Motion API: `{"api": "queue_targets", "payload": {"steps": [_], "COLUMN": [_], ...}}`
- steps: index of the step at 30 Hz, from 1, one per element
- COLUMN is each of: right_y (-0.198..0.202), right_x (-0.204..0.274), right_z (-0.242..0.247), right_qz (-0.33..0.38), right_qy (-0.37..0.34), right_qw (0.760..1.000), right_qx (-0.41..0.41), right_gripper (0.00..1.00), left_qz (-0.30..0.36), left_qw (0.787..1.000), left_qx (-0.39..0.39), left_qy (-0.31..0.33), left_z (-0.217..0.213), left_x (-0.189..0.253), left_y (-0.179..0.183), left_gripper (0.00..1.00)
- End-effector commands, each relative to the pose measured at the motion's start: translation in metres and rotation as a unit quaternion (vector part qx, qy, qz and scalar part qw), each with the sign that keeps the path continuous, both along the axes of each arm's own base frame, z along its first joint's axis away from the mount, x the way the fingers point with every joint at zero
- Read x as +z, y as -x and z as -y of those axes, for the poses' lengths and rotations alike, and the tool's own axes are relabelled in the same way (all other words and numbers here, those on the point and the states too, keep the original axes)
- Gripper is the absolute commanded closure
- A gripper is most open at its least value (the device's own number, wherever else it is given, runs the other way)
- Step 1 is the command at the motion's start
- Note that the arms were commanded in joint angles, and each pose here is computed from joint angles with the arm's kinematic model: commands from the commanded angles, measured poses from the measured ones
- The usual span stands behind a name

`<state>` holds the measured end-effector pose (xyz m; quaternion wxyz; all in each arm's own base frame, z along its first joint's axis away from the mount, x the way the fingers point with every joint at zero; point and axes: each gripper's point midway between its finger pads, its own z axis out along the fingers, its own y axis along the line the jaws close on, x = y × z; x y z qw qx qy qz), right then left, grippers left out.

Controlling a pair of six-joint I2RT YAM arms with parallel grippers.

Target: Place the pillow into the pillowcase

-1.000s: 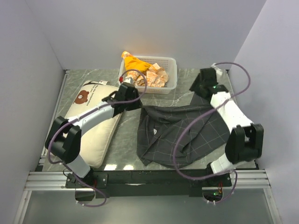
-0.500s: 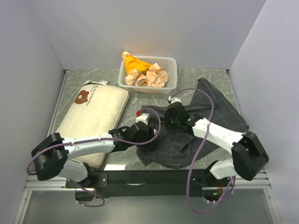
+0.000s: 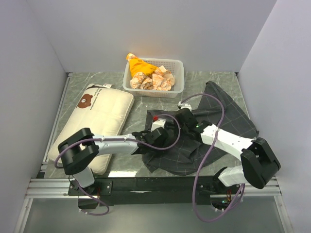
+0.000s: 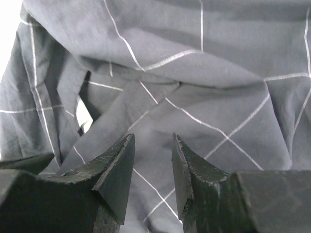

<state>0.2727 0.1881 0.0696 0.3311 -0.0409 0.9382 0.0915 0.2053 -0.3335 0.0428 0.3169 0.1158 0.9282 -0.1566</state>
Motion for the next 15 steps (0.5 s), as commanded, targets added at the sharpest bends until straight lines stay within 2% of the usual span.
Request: {"api": "queue_targets", "payload": {"steps": [1, 5, 8, 15], "right_y": [0.000, -0.001, -0.003, -0.009], "right_x": [0.007, 0.011, 0.014, 0.021], "right_z": [0.003, 0.001, -0.004, -0.024], "right_qz": [0.015, 0.019, 0.017, 0.009], "right_qy": [-0.019, -0.023, -0.030, -0.059], "right_qw": [1.000, 0.999, 0.999, 0.998], "right_qx": [-0.020, -0.016, -0.009, 0.006], "right_gripper": [0.57, 0.57, 0.55, 0.44], "left_qz": [0.029, 0.037, 0.042, 0.044], "left_qw": [1.000, 0.999, 0.998, 0.992], "left_qx": [0.007, 0.026, 0.032, 0.034], "left_qy": [-0.008, 0.005, 0.029, 0.112], "left_z": [0.009, 0.002, -0.002, -0.007], "left_x": [0.008, 0.014, 0.026, 0.060], "left_y": [-0.014, -0.015, -0.011, 0.002], "left_gripper": [0.51, 0.87, 0.99, 0.99]}}
